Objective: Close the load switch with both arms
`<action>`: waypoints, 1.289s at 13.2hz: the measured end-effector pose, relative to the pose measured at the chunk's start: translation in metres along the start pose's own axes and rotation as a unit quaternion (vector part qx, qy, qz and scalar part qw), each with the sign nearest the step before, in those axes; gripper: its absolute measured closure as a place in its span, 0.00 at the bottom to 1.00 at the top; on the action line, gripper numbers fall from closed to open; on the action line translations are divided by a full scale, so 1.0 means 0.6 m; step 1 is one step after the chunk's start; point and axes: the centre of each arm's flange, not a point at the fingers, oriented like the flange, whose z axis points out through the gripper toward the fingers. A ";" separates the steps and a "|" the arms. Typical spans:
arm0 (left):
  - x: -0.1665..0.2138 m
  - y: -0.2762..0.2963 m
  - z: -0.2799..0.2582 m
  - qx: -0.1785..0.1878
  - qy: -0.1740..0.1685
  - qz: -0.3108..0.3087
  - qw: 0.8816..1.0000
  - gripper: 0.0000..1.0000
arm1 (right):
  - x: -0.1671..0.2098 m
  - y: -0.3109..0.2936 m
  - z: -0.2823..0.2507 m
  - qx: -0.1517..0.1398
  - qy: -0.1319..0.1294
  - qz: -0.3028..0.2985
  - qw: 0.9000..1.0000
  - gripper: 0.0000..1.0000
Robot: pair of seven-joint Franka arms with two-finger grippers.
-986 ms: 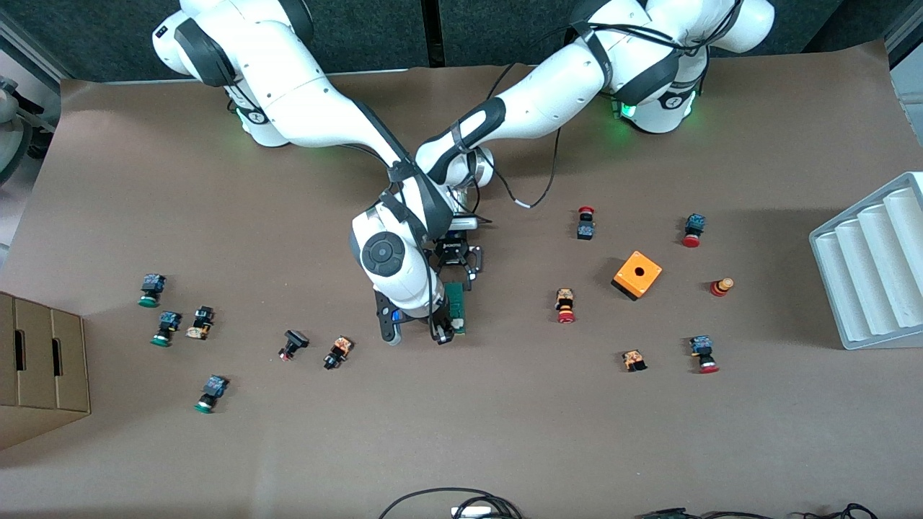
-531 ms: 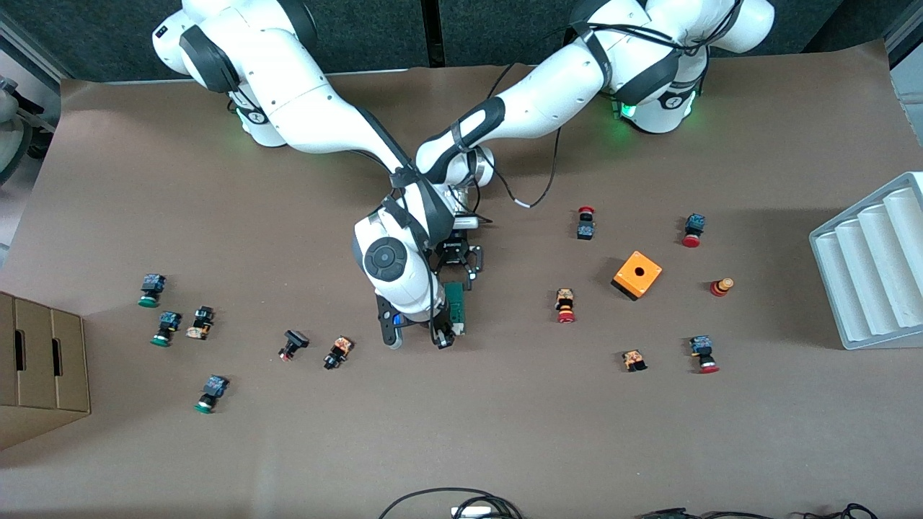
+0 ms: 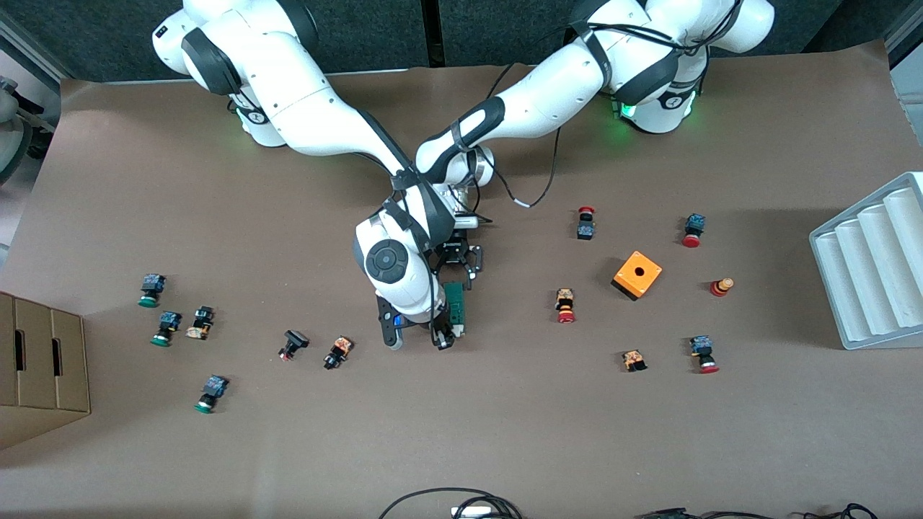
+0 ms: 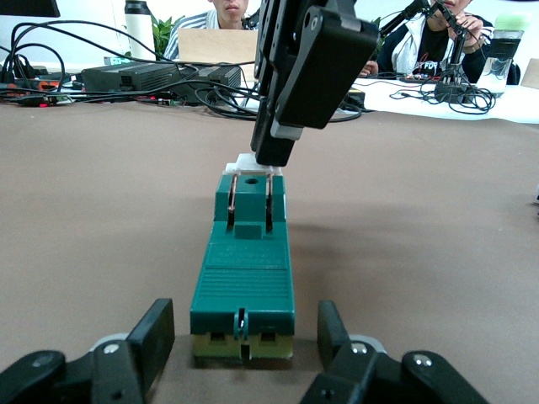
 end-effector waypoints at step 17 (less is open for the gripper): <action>-0.001 0.001 -0.001 -0.001 0.001 0.000 1.000 0.23 | 0.225 -0.077 -0.424 -0.051 -0.036 -0.241 0.969 0.00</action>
